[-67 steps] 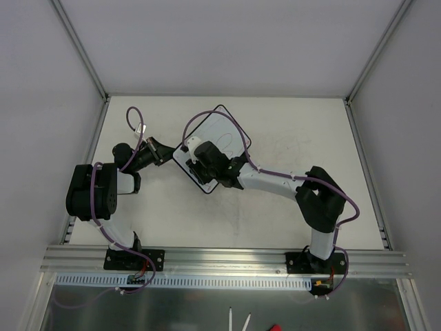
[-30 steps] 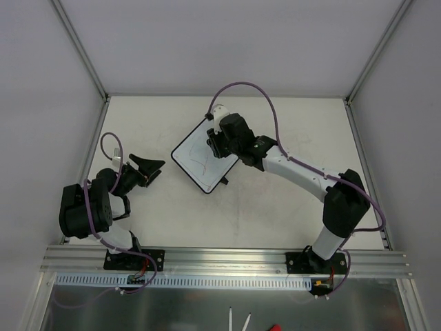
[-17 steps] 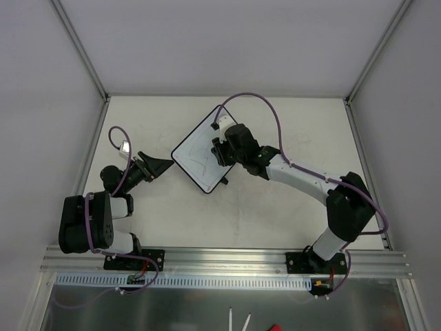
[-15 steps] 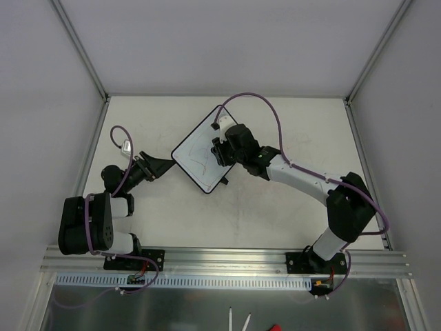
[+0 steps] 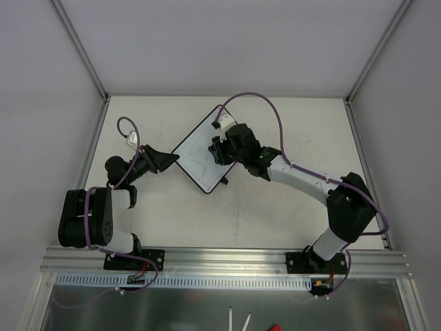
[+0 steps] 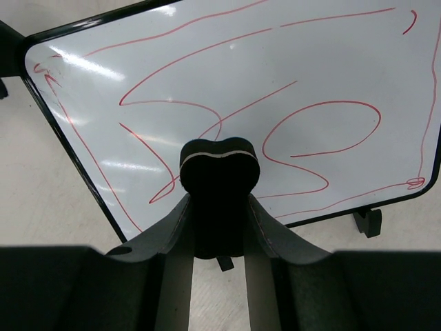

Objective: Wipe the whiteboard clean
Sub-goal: Hold the whiteboard at the whiteboard stand.

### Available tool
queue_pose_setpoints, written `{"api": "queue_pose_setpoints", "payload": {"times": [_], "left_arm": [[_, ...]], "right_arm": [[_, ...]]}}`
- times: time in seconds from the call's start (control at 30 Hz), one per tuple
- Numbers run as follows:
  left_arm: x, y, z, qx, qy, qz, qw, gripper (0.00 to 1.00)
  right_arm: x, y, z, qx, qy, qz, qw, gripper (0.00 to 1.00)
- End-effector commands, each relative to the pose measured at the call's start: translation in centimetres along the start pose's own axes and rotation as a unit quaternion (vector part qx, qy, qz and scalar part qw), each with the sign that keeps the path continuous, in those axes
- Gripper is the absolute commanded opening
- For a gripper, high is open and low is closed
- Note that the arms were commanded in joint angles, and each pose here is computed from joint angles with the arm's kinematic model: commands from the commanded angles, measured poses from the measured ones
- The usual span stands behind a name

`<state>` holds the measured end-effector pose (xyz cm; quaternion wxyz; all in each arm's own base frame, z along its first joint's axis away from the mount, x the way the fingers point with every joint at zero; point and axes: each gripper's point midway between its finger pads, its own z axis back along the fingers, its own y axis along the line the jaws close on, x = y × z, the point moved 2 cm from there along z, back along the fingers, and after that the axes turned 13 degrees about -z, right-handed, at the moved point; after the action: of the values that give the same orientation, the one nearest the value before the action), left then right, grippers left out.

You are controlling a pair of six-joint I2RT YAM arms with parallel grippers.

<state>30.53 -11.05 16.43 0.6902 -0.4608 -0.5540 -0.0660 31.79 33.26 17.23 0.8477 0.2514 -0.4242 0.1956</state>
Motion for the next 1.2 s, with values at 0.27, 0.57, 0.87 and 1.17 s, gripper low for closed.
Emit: {"api": "queue_pose_setpoints", "payload": {"times": [0.27,0.57,0.87,1.17], "left_arm": [[2.2,-1.2,-1.9,-0.064,-0.033,-0.093,0.993,0.37],[1.9,-1.1,-2.1,-0.065,-0.027,-0.093,0.993,0.28],[1.7,-1.1,-2.4,-0.063,-0.025,-0.099,0.993,0.22],[1.6,-0.7,-2.5,-0.039,-0.015,-0.110,0.993,0.14]], "right_arm": [[2.3,0.8,0.9,0.023,-0.043,-0.009,0.999,0.00],[2.0,0.8,0.4,0.026,-0.037,-0.011,0.999,0.00],[1.6,1.4,0.1,0.046,-0.029,-0.010,0.998,0.00],[2.1,3.0,-0.4,0.088,-0.027,-0.006,0.996,0.00]]}}
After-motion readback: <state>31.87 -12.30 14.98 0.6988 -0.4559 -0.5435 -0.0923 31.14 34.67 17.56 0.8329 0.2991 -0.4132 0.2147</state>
